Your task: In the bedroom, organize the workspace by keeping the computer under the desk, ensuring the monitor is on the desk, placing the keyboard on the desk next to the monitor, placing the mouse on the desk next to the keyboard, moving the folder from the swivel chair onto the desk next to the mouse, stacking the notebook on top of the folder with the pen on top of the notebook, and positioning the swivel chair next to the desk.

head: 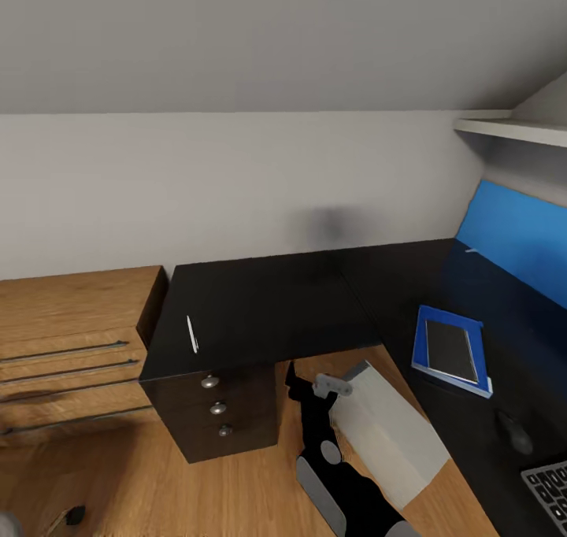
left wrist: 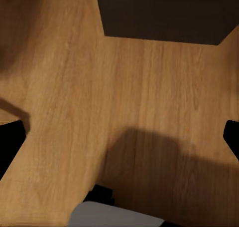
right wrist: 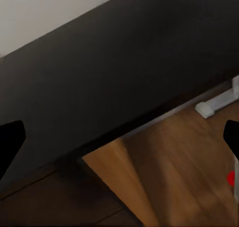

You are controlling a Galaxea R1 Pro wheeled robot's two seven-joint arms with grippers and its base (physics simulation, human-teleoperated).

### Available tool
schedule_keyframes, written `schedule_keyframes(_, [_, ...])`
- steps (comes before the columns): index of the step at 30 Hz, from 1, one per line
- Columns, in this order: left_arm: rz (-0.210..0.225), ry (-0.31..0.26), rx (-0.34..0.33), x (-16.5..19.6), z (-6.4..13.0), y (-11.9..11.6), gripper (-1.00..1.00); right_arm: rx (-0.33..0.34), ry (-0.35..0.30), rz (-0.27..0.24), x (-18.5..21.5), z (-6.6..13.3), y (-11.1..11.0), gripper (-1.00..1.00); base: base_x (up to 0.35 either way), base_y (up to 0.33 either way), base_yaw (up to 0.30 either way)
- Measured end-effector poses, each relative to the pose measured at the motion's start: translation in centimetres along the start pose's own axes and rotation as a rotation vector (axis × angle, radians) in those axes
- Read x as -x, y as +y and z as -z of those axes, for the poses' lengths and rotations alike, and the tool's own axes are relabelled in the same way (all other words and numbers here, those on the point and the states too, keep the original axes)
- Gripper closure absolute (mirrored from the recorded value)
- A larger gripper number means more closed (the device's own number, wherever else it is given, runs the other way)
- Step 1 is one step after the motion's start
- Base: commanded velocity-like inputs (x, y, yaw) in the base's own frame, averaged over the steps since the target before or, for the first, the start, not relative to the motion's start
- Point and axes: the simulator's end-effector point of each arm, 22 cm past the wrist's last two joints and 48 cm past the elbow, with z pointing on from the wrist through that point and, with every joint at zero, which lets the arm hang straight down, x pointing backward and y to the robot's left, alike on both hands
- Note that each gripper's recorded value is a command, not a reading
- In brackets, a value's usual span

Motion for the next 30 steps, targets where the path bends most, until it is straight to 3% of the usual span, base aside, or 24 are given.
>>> schedule_keyframes(9, [-0.002, 0.002, 0.0, -0.1, 0.0, 0.0, -1.0, 0.024, 0.0, 0.036, -0.6, 0.5, 1.0, -1.0, 0.0, 0.0, 0.288])
schedule_keyframes(30, [-0.003, 0.0, -0.001, -0.1, 0.0, 0.0, -1.0, 0.03, -0.001, 0.04, -0.6, 0.6, 1.3, -1.0, 0.0, 0.0, 0.287])
